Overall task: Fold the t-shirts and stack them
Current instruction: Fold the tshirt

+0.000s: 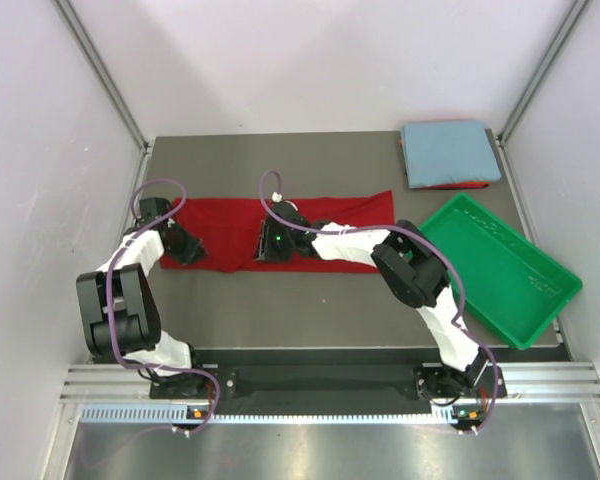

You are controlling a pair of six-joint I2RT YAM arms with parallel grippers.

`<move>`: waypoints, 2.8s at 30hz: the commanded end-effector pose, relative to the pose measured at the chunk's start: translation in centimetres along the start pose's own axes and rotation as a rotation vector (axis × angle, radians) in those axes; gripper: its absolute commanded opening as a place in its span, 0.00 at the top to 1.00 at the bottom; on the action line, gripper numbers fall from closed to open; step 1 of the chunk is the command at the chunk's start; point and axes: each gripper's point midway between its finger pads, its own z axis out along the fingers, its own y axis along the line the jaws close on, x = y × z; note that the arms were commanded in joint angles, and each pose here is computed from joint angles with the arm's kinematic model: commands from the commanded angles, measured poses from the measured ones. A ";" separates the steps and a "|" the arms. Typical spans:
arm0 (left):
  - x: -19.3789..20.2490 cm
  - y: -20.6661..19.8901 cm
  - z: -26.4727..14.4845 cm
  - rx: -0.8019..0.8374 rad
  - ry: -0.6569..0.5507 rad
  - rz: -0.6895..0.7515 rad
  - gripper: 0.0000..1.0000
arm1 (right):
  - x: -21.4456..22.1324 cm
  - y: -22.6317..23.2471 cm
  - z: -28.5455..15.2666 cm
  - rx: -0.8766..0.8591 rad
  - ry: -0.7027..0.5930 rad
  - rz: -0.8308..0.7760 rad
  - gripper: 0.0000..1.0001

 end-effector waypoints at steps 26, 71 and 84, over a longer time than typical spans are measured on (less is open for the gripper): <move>-4.2 0.0 -4.1 -0.064 -0.216 0.018 1.00 | -2.9 3.7 -1.5 -0.056 -0.076 -0.026 1.00; -11.9 -3.4 -1.2 -0.109 -0.301 0.077 1.00 | -13.0 4.5 0.4 -0.264 -0.173 0.131 0.93; -13.3 -4.0 -1.2 -0.198 -0.316 0.183 0.78 | -15.0 4.5 -2.0 -0.282 -0.194 0.057 0.66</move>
